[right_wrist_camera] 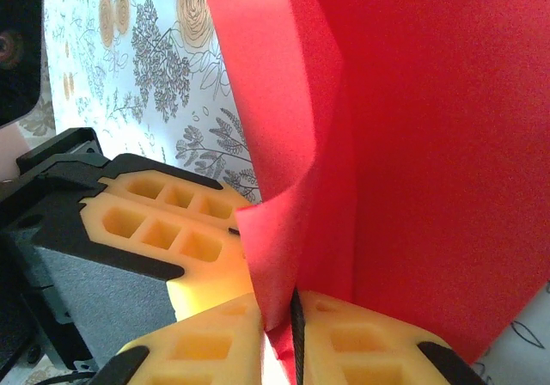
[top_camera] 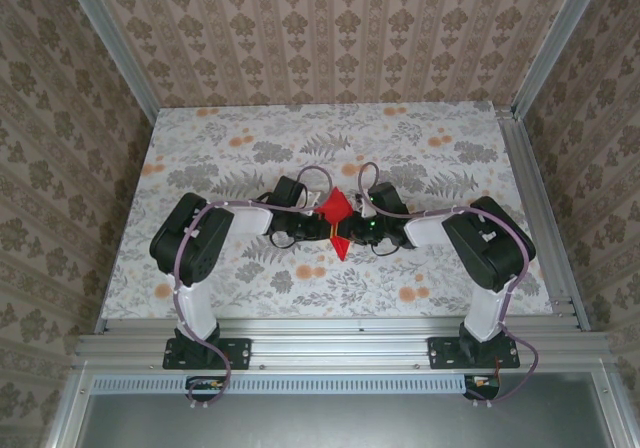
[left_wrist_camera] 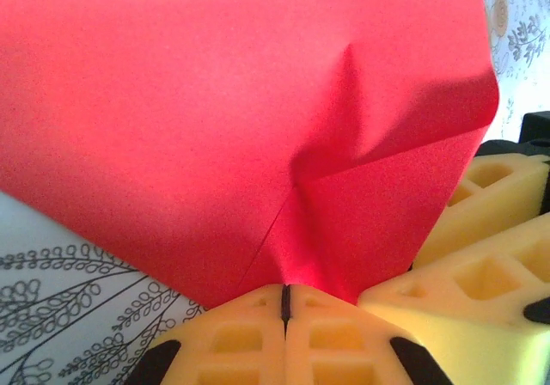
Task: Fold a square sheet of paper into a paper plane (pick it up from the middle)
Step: Fourth fold the wing at the center of the table.
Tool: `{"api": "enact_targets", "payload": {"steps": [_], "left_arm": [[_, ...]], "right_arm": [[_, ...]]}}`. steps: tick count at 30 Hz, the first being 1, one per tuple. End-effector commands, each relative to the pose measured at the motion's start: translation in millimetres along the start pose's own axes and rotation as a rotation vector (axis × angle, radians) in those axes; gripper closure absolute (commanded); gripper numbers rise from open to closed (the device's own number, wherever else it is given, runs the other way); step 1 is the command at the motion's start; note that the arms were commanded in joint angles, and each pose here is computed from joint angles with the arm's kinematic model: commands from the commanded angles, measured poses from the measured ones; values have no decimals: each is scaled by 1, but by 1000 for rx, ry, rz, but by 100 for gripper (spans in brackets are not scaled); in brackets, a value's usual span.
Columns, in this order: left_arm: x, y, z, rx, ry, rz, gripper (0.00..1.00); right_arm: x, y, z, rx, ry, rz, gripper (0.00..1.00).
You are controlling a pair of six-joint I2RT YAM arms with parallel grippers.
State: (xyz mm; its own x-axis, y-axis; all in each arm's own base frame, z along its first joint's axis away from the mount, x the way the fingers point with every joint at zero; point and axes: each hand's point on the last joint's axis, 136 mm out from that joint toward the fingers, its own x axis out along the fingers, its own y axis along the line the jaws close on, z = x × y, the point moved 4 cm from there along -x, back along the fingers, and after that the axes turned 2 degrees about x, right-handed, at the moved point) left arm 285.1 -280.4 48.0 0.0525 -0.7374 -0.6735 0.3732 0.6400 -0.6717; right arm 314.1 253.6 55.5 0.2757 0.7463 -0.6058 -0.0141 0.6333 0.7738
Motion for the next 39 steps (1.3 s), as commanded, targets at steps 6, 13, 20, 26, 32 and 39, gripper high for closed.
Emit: {"api": "enact_targets", "payload": {"steps": [6, 13, 20, 26, 32, 39], "left_arm": [[-3, 24, -12, -85, 14, 60, 100], [-4, 25, -13, -87, 10, 49, 100], [-7, 25, -11, -96, -11, 22, 100], [-12, 19, -4, -83, -42, 3, 100], [-19, 10, 1, -76, -64, -45, 100], [-25, 7, 7, -83, -99, -77, 100]], "right_arm": [[7, 4, 4, 13, 1, 6, 80], [9, 8, 8, 17, -10, 28, 81], [14, -1, 3, 30, 12, 19, 81], [18, -5, 0, 31, 29, 16, 79], [23, -15, -5, 31, 51, -3, 78], [26, -23, -11, 25, 72, -17, 74]]}}
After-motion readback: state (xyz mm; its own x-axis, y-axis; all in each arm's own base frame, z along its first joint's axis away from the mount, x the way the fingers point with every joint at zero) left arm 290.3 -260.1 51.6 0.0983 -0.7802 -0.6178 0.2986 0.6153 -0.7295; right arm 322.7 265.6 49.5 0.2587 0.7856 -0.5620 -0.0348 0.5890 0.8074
